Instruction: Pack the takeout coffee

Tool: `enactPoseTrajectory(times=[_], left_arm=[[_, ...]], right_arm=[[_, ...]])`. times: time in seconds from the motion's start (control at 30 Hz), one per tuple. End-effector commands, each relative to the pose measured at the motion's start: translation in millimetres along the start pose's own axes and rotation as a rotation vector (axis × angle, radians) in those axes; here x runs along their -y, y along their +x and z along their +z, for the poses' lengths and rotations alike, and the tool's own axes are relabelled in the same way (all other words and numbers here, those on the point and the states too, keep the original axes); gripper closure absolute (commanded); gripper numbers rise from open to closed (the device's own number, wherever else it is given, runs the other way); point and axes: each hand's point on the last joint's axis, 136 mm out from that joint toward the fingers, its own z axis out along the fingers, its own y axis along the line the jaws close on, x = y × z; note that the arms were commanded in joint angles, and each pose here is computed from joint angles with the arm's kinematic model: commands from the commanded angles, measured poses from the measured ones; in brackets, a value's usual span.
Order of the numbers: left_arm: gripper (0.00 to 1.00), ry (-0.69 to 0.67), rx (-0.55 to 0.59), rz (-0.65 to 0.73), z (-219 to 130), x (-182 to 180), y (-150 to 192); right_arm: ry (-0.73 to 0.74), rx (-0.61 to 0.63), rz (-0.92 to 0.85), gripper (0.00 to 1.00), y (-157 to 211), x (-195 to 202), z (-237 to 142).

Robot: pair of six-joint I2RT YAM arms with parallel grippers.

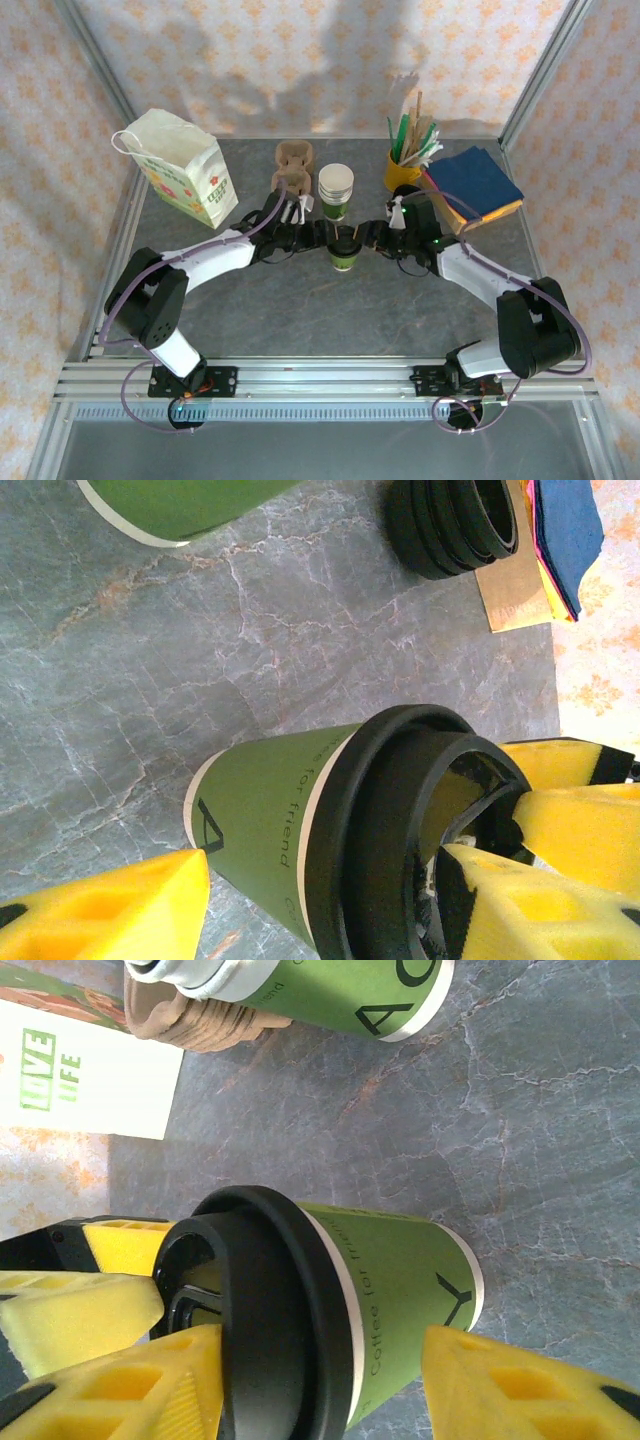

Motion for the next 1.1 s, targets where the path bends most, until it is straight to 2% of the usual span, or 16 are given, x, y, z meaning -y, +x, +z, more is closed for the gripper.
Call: enactPoseTrajectory(times=[0.0, 0.4, 0.57, 0.87, 0.97, 1.07], left_arm=[[0.37, -0.051, -0.005, 0.013, 2.2, -7.9, -4.5], [0.37, -0.058, -0.003, 0.006, 11.1, -10.0, -9.2], [0.43, -0.080, -0.023, -0.018, 16.3, -23.2, 1.5], [0.43, -0.127, -0.046, -0.065, 17.1, -54.6, 29.3], [0.43, -0.135, -0.052, -0.072, 17.1, -58.7, 33.4], [0.44, -0.104, -0.038, -0.065, 13.9, -46.4, 28.8]], right_arm=[[0.021, 0.020, -0.003, 0.47, -8.6, -6.4, -2.5], [0.063, 0.038, -0.014, 0.47, -12.2, 1.4, 0.6], [0.116, 0.021, -0.006, 0.49, -1.9, 18.5, 6.9], [0.143, 0.004, 0.034, 0.50, 21.1, 41.8, 10.3], [0.143, 0.001, 0.029, 0.50, 21.9, 40.5, 9.0], [0.094, 0.003, 0.007, 0.50, 17.4, 25.2, 6.0]])
